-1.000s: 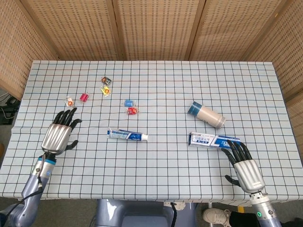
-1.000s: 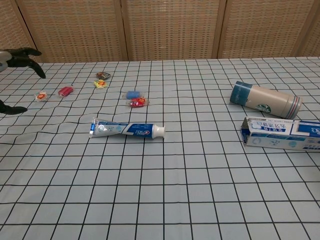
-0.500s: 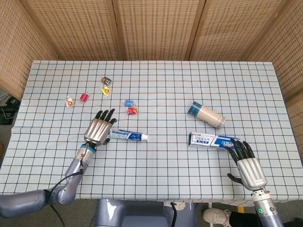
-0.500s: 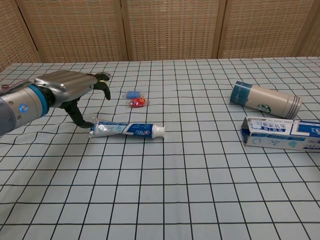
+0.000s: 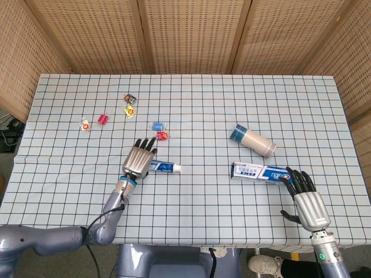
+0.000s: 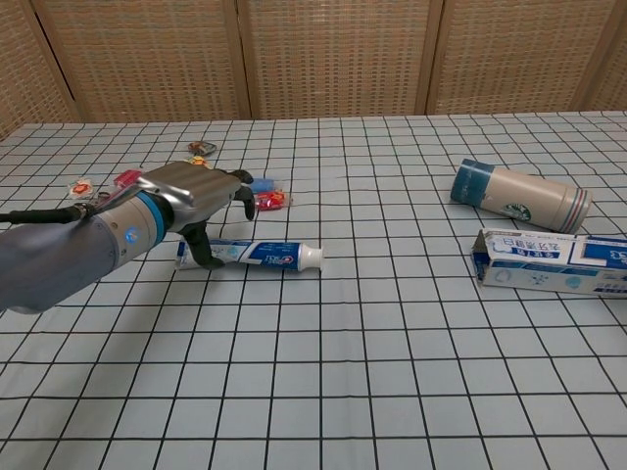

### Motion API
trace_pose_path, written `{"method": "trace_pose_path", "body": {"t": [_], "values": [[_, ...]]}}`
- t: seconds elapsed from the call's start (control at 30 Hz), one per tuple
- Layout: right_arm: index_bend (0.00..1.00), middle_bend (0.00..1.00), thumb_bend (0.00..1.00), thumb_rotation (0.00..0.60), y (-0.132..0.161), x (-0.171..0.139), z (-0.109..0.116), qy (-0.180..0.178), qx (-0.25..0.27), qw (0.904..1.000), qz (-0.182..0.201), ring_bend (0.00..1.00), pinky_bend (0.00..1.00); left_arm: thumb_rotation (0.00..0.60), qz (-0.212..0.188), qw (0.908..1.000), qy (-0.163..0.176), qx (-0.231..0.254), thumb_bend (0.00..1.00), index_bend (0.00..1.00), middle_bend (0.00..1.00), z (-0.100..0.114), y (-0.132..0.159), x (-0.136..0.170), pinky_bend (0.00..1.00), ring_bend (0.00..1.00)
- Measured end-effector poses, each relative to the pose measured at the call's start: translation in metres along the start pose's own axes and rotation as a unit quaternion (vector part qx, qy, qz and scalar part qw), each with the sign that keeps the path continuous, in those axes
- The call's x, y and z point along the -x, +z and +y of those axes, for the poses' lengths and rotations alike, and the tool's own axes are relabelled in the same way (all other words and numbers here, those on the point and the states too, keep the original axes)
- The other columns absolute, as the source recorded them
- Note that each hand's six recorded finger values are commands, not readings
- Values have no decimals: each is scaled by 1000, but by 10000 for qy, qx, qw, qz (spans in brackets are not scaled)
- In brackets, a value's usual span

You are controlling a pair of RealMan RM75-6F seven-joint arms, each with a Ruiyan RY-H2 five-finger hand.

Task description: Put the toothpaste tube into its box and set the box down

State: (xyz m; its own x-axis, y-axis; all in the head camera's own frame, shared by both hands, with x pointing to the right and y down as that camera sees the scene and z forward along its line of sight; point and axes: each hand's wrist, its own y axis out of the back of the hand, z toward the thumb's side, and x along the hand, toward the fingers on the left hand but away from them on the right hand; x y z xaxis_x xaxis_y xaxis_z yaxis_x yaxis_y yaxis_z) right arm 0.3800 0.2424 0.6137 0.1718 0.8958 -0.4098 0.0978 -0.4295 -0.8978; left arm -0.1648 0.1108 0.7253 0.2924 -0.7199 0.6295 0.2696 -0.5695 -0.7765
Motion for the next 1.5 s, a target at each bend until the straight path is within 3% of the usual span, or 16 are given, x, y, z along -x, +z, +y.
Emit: {"method": "trace_pose_path", "body": {"t": [0.43, 0.57, 0.67, 0.77, 0.93, 1.07, 1.3, 1.5], "values": [[196, 0, 185, 600, -2, 3, 2, -17, 61, 10000, -21, 0, 65, 600, 20, 9999, -57, -117, 264, 328, 82, -7, 17, -19, 138, 123], [196, 0, 184, 600, -2, 3, 2, -26, 60, 10000, -17, 0, 65, 600, -12, 9999, -26, -122, 334, 451, 193, -8, 23, -22, 220, 221], [196, 0, 185, 600, -2, 3, 2, -26, 69, 10000, -16, 0, 65, 600, -47, 9998, 67, -168, 480, 628, 349, -8, 26, -23, 342, 358], [196, 0, 184, 600, -2, 2, 4, -52, 81, 10000, -1, 0, 65, 600, -38, 9995, 200, -255, 551, 734, 440, -9, 27, -24, 414, 434], [196, 0, 184, 600, -1, 1, 5, -64, 97, 9999, 12, 0, 65, 600, -75, 9984, 483, -283, 576, 810, 500, -7, 28, -25, 445, 482], [196, 0, 184, 600, 0, 0, 4, -50, 96, 9999, 30, 0, 65, 600, -168, 9964, 804, -225, 577, 816, 502, 2, 27, -22, 446, 483], [206, 0, 184, 600, 6, 4, 6, -38, 150, 9999, 74, 0, 65, 600, -245, 9900, 1308, -475, 576, 819, 503, 31, -13, -10, 445, 483], [237, 0, 184, 600, 19, 19, 8, 51, 182, 9996, 190, 0, 93, 600, -249, 9865, 1441, -734, 576, 817, 503, 57, -55, 13, 445, 483]]}}
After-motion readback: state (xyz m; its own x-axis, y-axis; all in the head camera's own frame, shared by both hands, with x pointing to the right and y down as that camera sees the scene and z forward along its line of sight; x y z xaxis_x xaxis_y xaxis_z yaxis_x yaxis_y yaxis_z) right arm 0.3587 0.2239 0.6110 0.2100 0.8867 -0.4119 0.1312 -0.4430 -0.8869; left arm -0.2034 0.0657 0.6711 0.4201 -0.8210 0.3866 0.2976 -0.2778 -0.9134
